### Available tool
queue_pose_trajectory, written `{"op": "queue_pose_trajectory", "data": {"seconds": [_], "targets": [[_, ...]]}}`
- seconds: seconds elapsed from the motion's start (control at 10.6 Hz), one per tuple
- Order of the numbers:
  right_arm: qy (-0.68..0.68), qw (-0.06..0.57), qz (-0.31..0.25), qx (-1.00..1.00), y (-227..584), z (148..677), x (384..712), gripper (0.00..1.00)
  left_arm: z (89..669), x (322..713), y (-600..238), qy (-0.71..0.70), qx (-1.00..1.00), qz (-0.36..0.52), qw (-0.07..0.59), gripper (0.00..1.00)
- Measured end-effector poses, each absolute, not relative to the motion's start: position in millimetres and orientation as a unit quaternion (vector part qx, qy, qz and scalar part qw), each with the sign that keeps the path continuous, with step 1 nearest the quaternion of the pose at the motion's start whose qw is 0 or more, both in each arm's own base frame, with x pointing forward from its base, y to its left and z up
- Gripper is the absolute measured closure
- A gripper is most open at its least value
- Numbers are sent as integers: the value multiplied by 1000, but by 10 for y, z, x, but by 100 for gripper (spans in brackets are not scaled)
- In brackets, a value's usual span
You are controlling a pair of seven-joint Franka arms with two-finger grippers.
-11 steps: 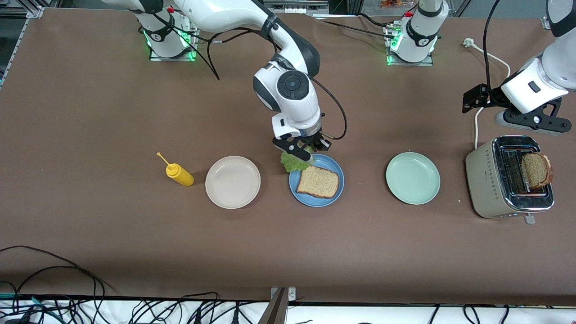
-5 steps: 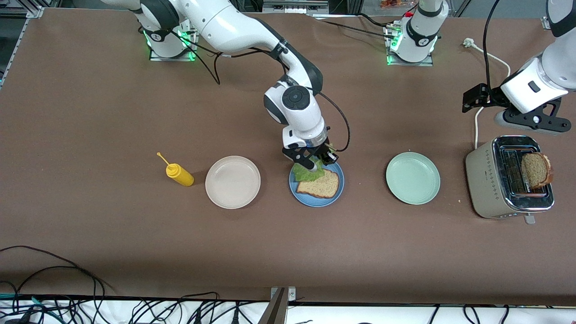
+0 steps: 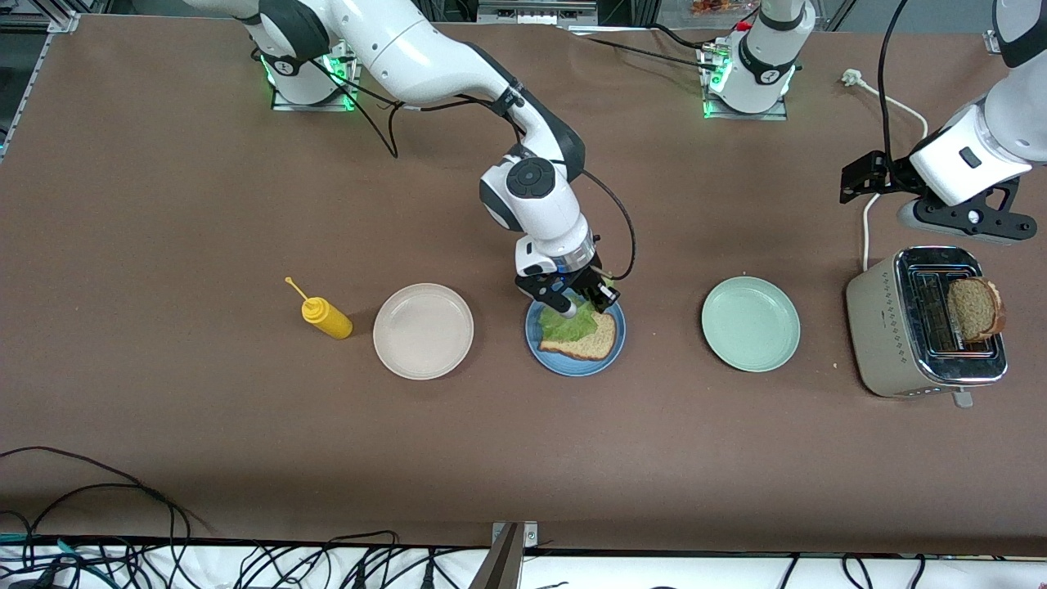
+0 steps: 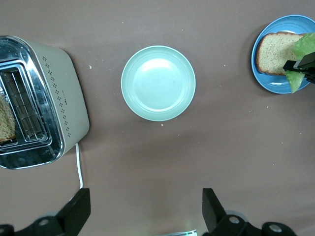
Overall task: Make sandwich in blue plate with both arms
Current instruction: 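Lower the lettuce onto the bread and open the right gripper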
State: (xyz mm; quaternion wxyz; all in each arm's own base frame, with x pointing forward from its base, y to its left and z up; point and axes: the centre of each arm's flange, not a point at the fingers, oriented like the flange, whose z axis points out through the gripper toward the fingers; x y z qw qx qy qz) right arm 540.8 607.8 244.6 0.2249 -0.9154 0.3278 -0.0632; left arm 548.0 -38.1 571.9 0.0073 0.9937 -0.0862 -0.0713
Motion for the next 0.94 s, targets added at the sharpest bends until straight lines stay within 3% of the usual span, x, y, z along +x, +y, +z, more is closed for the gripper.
{"op": "queue_pose_trajectory", "data": {"seconds": [0.28, 0.56, 0.94], "targets": [[328, 227, -65, -915, 6079, 2396, 5408, 91, 5719, 5480, -381, -86, 994, -72, 7, 0], [321, 227, -69, -917, 6110, 2398, 5376, 59, 5718, 5479, -381, -86, 994, -72, 7, 0], [272, 204, -104, -935, 6216, 2288, 5234, 6, 5718, 5478, -381, -86, 994, -72, 7, 0]]}}
